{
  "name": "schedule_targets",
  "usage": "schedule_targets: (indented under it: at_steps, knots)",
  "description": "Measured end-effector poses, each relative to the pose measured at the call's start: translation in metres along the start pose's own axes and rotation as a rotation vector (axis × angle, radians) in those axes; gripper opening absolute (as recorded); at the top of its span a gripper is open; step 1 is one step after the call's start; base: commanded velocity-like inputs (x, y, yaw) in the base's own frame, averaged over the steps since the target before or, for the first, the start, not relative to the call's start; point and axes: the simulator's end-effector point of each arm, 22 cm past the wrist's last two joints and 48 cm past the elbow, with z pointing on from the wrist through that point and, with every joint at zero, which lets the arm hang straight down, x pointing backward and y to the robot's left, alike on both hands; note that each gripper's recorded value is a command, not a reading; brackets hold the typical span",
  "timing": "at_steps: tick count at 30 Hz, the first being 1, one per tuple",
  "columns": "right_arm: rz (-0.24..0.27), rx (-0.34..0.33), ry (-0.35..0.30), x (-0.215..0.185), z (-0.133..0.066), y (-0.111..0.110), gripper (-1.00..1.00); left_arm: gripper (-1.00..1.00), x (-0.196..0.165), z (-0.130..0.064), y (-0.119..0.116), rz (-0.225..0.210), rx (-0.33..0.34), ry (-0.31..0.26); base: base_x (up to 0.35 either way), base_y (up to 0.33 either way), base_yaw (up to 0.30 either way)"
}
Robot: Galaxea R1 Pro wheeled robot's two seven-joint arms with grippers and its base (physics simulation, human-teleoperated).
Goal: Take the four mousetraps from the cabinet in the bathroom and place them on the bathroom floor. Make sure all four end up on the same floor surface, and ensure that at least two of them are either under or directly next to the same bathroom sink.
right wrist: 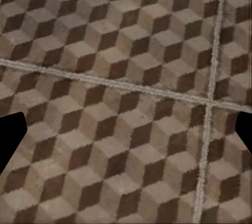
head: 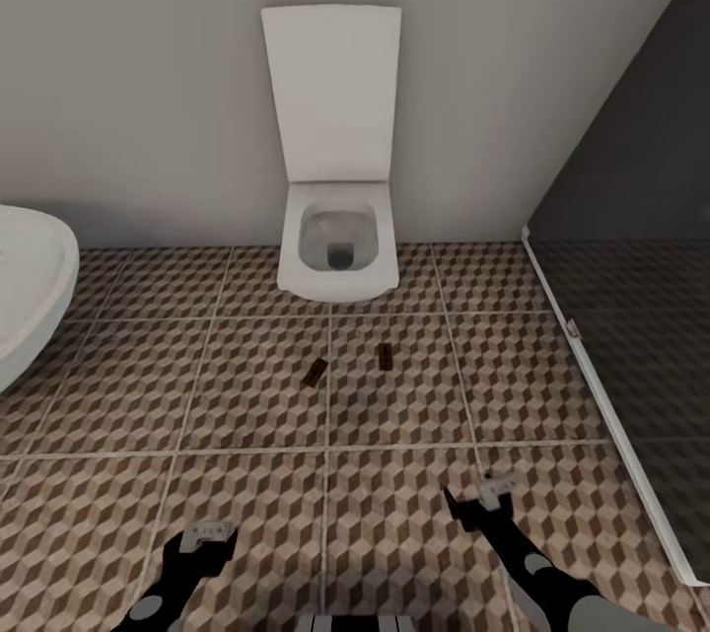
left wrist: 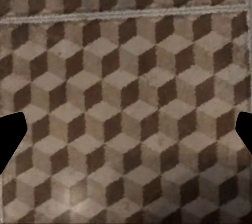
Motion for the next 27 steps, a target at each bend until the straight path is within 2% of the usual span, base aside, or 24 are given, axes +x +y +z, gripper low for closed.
schedule_targets:
  at_steps: [4,6,12,22,27]
  knots:
    - [0.003,0.012,-0.023,-0.004,-0.010,-0.004,1.00,1.00,-0.001,-0.012,0.010,-0.004,-0.025,-0.073,0.000,0.000,0.000]
    - [0.003,0.015,-0.025,-0.006,-0.014,-0.005,1.00,1.00,0.000,-0.017,0.012,-0.004,-0.031,-0.084,0.000,0.000,0.000]
    - [0.004,0.020,-0.025,-0.011,-0.024,-0.007,1.00,1.00,0.014,-0.033,0.020,0.002,-0.050,-0.070,0.000,0.000,0.000]
    - [0.005,0.025,-0.002,-0.010,-0.044,-0.006,1.00,1.00,0.015,-0.052,0.026,0.005,-0.059,-0.052,0.000,0.000,0.000]
    - [0.019,0.053,-0.028,-0.017,-0.054,0.000,1.00,1.00,0.008,-0.061,0.027,0.005,-0.061,-0.074,0.000,0.000,0.000]
